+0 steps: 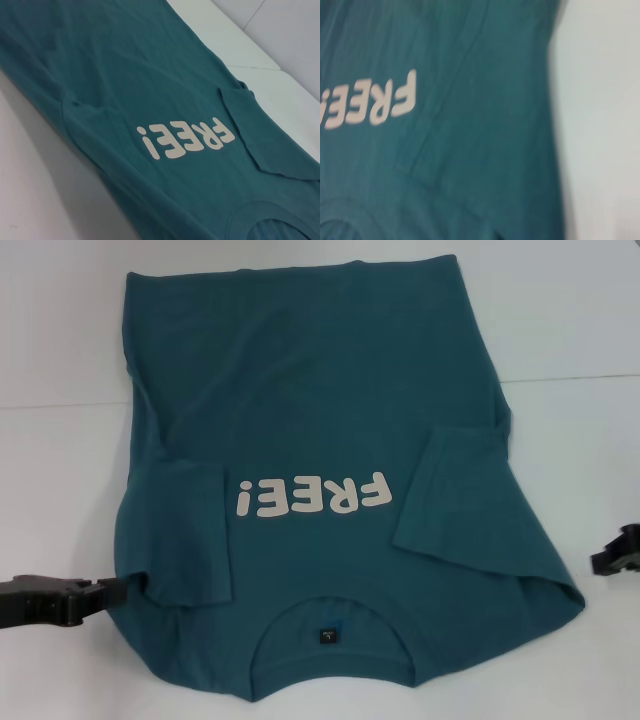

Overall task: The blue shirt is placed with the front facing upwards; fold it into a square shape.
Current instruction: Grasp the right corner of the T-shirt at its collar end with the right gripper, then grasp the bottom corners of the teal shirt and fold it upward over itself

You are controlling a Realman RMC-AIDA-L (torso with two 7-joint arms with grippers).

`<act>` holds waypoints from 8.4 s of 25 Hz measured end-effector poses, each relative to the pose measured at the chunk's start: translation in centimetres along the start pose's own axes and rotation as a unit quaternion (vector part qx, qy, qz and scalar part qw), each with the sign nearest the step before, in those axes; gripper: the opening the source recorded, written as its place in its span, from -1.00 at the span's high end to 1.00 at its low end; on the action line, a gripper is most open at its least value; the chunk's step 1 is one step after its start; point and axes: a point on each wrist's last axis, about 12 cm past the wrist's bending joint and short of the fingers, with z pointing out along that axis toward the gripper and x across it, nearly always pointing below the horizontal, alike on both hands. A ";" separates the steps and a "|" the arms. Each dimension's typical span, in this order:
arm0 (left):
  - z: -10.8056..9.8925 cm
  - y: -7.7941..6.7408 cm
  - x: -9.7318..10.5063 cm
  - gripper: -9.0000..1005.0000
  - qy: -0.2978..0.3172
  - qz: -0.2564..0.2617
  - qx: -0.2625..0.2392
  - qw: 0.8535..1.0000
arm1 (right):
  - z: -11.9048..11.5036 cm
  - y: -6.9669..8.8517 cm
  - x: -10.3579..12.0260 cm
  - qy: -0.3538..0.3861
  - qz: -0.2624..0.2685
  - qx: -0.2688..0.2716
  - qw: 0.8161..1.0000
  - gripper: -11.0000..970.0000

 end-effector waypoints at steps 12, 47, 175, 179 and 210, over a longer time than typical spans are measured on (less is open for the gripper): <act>0.0 -0.1 -0.2 0.91 0.001 0.004 0.003 1.000 | 0.5 -0.2 0.8 0.029 0.003 0.011 1.000 0.67; -0.5 -0.4 -0.5 0.91 -0.006 0.008 0.007 1.000 | 3.9 1.5 0.8 0.034 0.006 -0.014 0.999 -0.52; 2.0 2.8 -9.1 0.91 -0.199 -0.046 0.000 0.979 | -3.0 -2.9 -2.9 -0.353 0.094 -0.182 0.913 0.93; 2.7 2.8 -9.4 0.91 -0.203 -0.037 -0.012 0.978 | -2.3 -2.4 -3.8 -0.360 0.088 -0.172 0.912 0.93; 6.7 2.5 -11.5 0.92 -0.213 0.018 -0.084 0.973 | 0.5 -1.4 -6.6 -0.402 0.067 -0.088 0.909 0.93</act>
